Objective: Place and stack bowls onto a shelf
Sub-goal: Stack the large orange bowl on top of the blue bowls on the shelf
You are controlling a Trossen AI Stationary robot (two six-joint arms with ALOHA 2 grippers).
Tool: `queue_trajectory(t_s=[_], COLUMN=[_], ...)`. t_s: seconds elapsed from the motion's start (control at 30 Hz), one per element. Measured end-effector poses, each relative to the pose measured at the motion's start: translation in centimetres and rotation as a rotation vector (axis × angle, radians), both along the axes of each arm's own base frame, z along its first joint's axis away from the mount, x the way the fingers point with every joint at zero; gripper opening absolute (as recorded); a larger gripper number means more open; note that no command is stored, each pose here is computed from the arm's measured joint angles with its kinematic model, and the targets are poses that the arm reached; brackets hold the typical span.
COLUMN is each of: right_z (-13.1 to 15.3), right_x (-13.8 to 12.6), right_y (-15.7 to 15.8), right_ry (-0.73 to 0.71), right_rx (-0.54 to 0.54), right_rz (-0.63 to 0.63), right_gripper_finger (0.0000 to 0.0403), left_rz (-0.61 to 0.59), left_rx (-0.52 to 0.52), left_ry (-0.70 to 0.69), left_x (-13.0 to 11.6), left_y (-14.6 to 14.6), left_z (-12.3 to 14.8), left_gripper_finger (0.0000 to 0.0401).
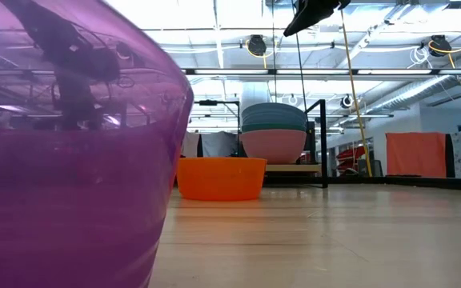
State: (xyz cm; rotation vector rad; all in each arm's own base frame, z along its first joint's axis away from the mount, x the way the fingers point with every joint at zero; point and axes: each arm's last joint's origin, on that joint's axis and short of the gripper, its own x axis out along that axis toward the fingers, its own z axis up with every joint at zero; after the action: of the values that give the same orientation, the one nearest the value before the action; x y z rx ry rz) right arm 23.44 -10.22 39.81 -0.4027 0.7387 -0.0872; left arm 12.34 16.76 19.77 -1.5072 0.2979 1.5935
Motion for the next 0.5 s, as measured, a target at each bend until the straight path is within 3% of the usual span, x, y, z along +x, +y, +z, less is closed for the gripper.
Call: queue_trajectory(t_s=[0.5], right_z=[0.0], right_x=[0.0], right_y=[0.0], right_ry=[0.001], right_rx=[-0.004], right_rz=[0.003], right_gripper_finger=[0.0125], left_rz=[0.035], left_rx=[-0.009], left_ry=[0.013], left_x=[-0.78], left_y=[0.49], left_z=[-0.11], left_gripper_finger=[0.0074])
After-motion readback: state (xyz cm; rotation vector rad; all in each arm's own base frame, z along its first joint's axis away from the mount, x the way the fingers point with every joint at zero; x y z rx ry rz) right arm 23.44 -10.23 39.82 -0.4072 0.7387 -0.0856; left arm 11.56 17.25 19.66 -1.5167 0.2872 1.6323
